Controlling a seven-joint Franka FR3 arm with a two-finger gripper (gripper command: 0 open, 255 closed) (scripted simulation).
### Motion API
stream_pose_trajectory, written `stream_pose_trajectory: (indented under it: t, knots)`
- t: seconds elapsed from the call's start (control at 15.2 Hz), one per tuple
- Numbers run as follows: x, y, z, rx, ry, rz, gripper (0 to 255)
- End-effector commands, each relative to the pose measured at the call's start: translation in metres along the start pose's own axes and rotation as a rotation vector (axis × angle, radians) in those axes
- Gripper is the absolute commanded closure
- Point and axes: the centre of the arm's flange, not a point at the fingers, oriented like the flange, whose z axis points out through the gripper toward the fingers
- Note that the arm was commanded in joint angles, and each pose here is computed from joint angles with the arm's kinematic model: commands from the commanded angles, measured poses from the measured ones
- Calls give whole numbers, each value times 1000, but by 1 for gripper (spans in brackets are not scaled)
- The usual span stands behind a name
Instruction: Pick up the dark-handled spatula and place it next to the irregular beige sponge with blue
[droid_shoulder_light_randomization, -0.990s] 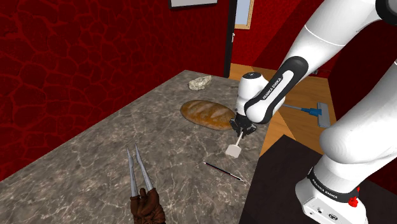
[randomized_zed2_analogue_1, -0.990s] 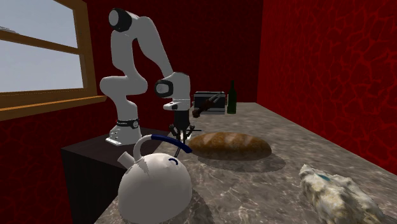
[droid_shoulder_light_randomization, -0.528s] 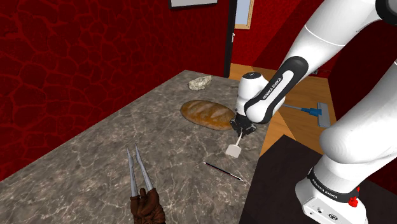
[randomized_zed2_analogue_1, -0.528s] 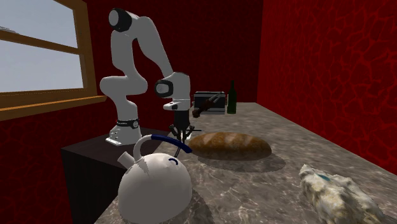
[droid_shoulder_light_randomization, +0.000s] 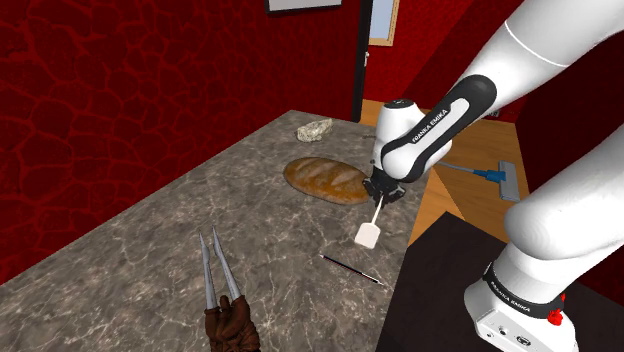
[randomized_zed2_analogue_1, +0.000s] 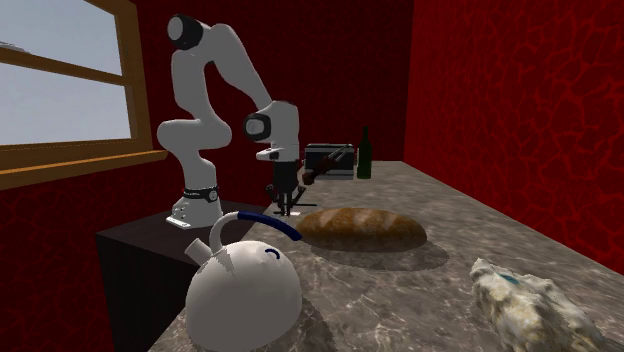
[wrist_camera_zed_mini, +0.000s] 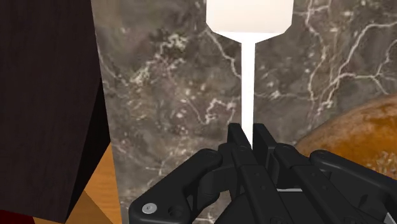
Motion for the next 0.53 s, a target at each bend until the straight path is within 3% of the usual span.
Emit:
stream_pose_trajectory:
  t: [0.0,0.46]
  knots:
    - [1,0,-10,0,-1,0,255]
    - [3,0,-47,0,-1,0,255]
